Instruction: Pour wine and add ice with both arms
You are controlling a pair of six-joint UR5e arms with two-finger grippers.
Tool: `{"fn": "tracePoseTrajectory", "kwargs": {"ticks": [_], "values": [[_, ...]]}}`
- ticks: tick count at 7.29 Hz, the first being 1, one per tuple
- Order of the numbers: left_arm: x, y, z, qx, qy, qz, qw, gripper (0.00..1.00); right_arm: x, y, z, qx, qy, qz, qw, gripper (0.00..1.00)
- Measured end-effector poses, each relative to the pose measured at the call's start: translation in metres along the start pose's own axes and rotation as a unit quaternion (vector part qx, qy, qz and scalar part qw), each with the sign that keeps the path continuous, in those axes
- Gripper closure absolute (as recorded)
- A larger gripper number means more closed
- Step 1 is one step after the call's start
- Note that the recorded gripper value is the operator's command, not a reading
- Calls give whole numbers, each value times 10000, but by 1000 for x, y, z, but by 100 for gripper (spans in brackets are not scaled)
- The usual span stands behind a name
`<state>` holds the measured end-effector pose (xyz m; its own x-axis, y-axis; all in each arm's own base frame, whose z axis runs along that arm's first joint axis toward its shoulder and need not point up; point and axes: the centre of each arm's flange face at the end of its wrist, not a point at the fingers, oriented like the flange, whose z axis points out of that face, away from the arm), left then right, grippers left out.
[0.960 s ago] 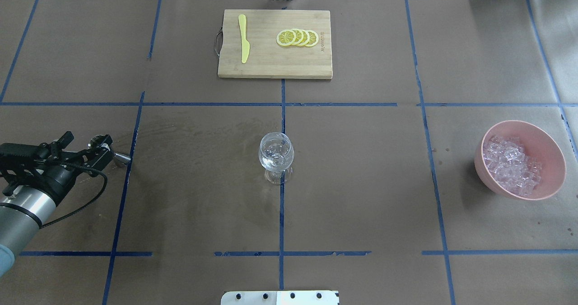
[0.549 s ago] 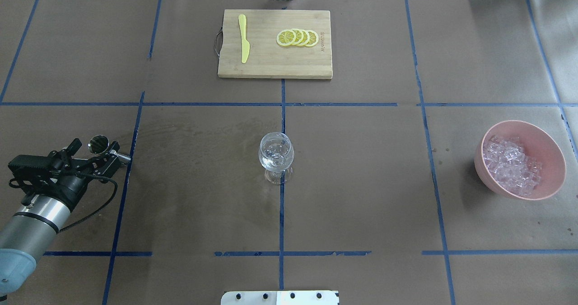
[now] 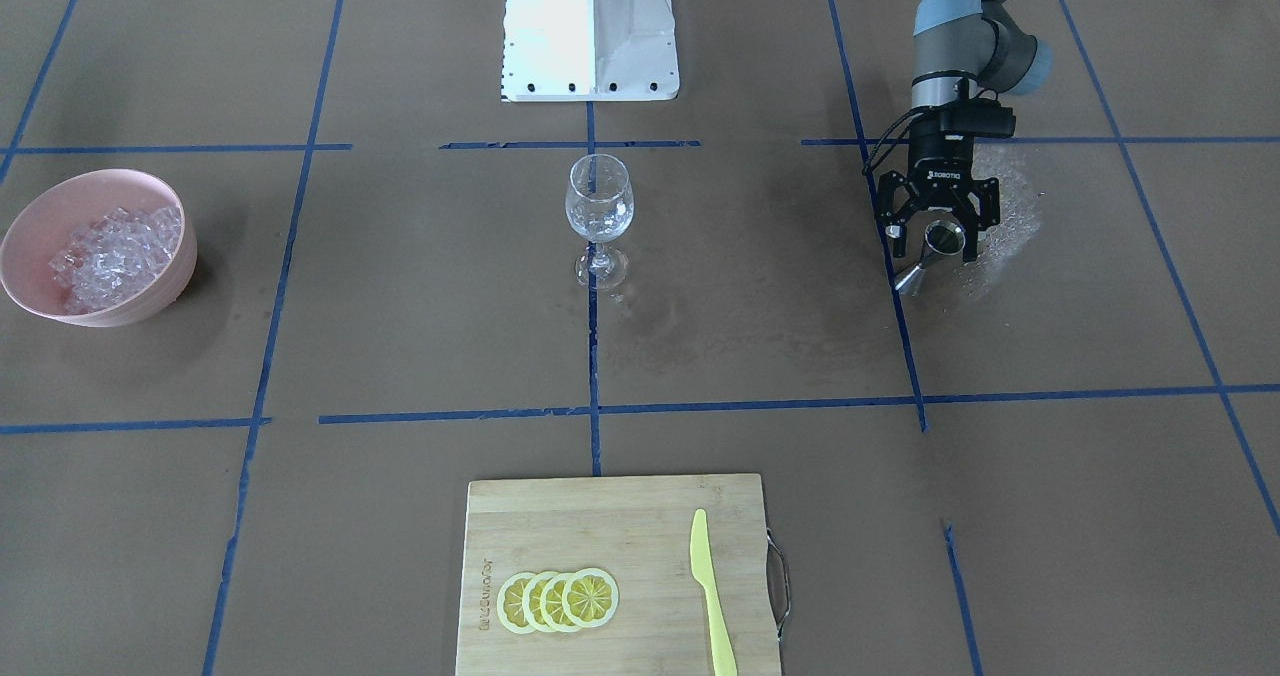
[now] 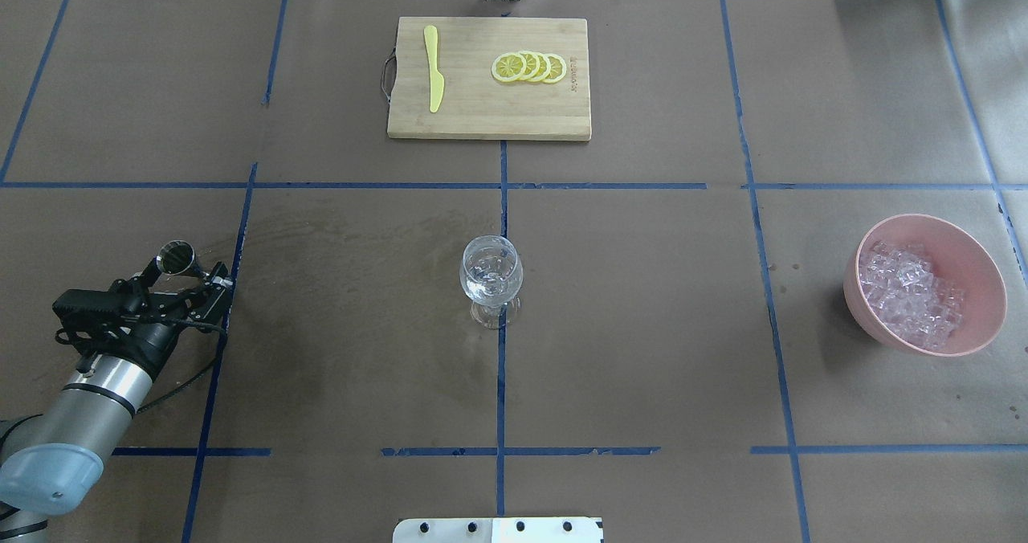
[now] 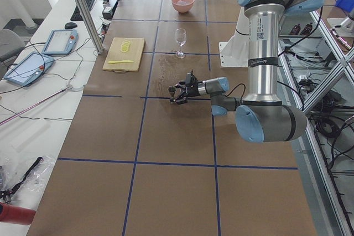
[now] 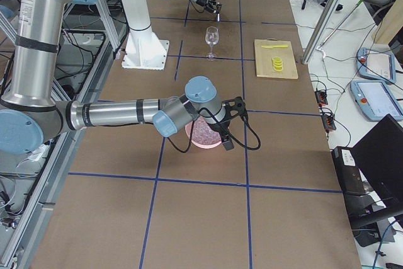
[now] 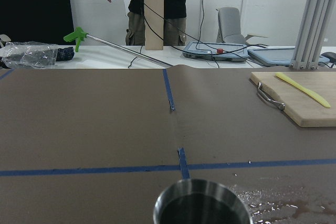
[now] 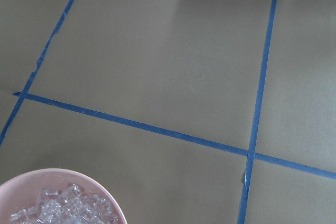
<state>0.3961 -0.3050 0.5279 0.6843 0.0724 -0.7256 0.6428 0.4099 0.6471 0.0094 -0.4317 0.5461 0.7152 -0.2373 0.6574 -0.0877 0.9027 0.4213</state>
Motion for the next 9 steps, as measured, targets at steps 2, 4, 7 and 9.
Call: {"fn": "tracePoseTrajectory", "kwargs": {"ticks": [2,4,7,9], "values": [[-1,10,6,-20,-34,-23,10000,37,0,0,0,1,0,-1,10000,0],[0,12,7,-19,-34,-57,10000,39,0,0,1,2,-2,-4,10000,0],[0,6,6,188,-96,-104,9997,39,0,0,1,8,-2,-9,10000,0],[0,7,5,284,-125,-94,9995,39,0,0,1,5,-1,-9,10000,0]]}}
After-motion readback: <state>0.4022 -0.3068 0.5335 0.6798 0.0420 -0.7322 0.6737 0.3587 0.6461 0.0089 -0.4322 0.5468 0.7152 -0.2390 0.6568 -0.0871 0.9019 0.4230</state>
